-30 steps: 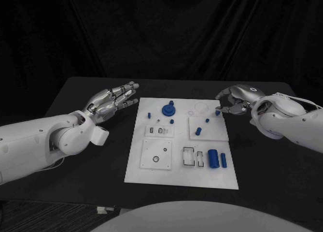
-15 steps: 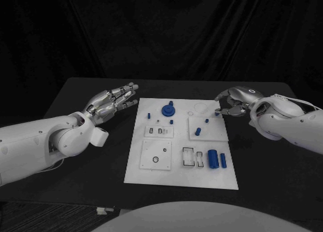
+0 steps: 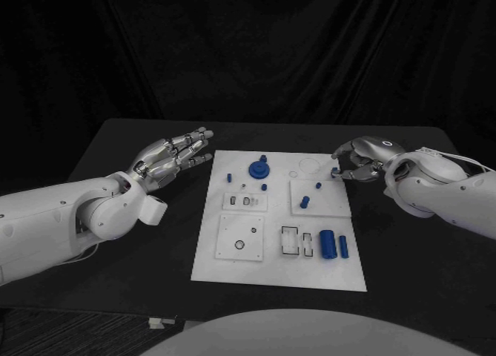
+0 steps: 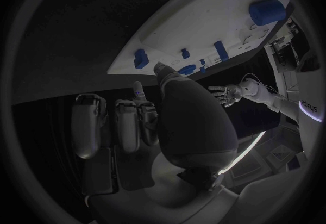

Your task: Assemble the parts on the task board

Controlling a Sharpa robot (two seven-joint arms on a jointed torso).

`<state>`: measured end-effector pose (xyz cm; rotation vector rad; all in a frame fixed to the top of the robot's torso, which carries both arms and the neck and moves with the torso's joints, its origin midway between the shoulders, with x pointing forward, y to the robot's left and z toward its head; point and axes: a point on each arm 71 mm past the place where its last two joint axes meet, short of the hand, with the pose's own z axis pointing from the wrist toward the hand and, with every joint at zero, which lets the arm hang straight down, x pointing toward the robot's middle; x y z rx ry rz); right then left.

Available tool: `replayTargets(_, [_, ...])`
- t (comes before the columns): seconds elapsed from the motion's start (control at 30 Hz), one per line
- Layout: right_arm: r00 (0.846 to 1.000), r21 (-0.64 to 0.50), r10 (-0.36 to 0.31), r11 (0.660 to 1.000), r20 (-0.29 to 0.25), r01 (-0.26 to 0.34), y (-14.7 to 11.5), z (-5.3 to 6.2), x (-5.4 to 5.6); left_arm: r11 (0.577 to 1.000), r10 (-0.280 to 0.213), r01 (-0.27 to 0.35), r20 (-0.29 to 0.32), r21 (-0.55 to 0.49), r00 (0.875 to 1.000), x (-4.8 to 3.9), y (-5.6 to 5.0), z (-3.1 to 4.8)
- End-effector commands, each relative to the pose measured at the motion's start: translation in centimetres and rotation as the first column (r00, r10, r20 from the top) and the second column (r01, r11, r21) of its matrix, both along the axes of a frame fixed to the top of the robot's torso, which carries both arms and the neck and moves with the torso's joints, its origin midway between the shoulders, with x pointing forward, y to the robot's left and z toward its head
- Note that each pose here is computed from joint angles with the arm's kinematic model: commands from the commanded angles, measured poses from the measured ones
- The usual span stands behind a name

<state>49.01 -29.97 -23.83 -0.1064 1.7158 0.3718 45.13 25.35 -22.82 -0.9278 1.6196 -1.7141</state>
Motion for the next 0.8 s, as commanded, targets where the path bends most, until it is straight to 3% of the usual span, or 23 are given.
replayTargets(0.03, [1.0,-0.012,-0.004,1.0,-0.016,0.004,-0.14,-0.27,-0.05,1.0,-0.009,0.009,0.009,-0.016,1.0,-0.06,-0.14,0.08])
replayTargets(0.8, [0.999,-0.029,-0.007,1.0,-0.048,0.005,-0.18,-0.8,0.16,1.0,-0.012,0.012,0.006,-0.016,1.0,-0.09,-0.14,0.0])
